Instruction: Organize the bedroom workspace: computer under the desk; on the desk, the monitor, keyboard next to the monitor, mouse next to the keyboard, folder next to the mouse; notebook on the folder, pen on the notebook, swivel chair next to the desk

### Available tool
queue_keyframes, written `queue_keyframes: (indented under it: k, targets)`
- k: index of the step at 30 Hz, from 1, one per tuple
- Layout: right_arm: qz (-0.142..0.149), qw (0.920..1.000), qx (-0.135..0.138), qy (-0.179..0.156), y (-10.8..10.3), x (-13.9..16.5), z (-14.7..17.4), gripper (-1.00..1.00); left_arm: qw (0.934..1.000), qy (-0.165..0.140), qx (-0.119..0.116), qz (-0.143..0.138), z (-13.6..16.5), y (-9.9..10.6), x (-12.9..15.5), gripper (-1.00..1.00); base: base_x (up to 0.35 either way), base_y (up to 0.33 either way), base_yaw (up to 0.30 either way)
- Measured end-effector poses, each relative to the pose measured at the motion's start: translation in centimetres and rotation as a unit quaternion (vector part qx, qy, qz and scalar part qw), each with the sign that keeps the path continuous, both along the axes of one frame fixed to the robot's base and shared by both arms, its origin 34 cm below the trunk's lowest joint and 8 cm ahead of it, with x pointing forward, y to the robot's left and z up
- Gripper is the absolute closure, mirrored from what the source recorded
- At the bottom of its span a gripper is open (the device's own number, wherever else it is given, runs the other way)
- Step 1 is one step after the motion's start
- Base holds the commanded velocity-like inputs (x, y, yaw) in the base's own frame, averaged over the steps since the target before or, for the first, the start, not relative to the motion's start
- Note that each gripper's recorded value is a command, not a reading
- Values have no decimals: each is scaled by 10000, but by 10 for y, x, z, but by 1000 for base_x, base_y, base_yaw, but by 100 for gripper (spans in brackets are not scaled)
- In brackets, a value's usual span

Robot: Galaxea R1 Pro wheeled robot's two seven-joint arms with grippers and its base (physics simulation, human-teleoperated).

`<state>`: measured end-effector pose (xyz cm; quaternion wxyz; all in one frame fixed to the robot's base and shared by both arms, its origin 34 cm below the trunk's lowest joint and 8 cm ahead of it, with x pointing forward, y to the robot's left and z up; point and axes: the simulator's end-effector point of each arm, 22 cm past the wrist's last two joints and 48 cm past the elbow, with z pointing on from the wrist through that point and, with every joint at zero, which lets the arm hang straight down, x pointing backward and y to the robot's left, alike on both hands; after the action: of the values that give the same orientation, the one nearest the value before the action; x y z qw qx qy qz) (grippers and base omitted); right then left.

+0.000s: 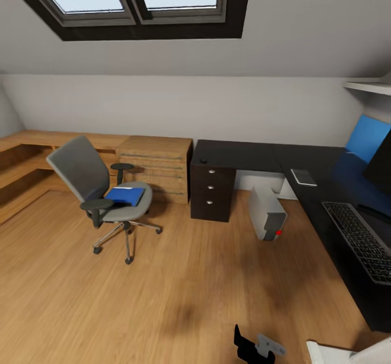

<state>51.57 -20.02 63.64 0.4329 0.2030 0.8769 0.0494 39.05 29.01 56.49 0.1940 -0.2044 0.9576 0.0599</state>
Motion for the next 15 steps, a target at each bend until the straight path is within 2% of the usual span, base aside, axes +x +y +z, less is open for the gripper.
queue_keyframes:
  k: [9, 15]
  targets:
    - [6, 10000, -1, -24, 0, 1, 2, -100, 10000, -25, 2, -1, 1, 0, 2, -100, 0, 0, -249]
    - [9, 10000, 7, -26, 1, 1, 2, -100, 10000, -35, 3, -3, 2, 0, 2, -100, 207, 0, -79]
